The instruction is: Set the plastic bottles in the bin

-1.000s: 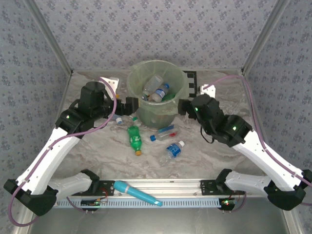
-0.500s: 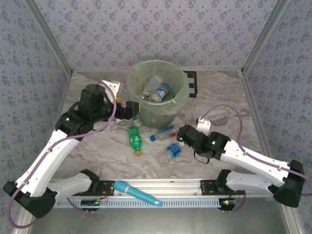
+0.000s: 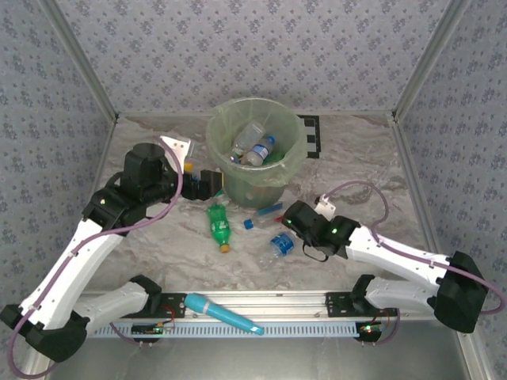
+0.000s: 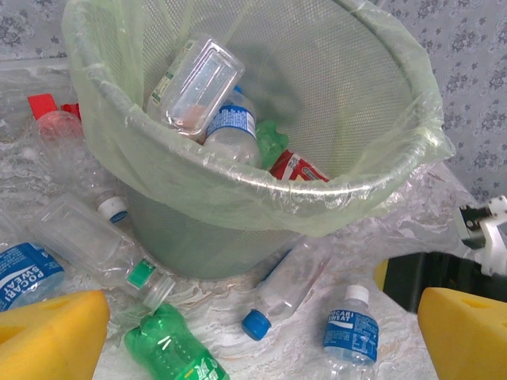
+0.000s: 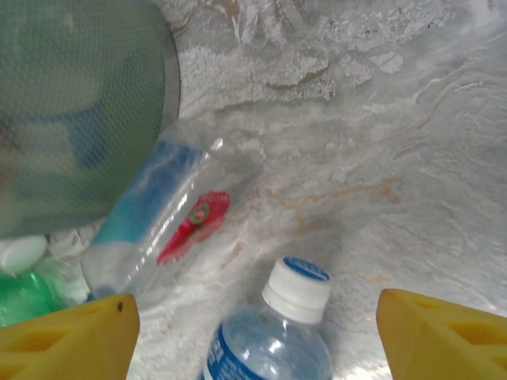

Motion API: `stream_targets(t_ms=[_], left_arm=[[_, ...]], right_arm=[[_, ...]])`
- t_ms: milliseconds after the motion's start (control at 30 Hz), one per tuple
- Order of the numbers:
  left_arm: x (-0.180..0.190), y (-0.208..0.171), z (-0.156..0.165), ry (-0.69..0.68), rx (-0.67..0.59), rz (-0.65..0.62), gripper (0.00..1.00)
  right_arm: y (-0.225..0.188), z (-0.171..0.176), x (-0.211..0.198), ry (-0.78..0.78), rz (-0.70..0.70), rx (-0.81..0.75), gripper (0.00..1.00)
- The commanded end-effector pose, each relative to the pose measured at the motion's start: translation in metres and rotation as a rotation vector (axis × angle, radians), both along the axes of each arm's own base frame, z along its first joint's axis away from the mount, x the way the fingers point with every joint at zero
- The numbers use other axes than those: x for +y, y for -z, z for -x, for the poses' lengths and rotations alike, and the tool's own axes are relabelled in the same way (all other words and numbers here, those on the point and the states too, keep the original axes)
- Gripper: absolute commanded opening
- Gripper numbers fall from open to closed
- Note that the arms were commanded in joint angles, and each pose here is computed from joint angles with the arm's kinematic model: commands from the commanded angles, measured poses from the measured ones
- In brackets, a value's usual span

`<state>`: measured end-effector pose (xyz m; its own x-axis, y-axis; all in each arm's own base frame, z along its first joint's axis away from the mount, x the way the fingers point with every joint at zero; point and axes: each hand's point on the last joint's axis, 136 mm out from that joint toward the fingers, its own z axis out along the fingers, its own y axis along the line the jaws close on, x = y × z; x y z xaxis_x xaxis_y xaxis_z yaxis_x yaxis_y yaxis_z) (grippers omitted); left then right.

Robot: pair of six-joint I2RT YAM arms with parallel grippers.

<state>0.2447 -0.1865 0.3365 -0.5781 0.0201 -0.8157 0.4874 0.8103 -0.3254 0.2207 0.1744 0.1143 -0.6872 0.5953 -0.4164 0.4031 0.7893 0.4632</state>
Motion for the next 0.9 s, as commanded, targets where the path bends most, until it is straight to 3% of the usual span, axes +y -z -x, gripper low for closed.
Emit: stream_targets(t_ms=[0,233,867], left_arm=[[0.003,-0.002,0.008,0.004,0.005,0.012,1.0],[0.005,-0.002,0.009,-0.01,0.006,0.023,1.0],[0.013,-0.001,0.007,-0.039,-0.008,-0.011,1.0]], right_arm=[[-0.011,-0.016,0.012,0.048,-0.149,-0.043,0.76],[-0.004,-0.041,0.026,0.102,-0.29,-0.017,0.73],[0.042,-0.067,0.054,0.11,-0.283,0.173,0.73]])
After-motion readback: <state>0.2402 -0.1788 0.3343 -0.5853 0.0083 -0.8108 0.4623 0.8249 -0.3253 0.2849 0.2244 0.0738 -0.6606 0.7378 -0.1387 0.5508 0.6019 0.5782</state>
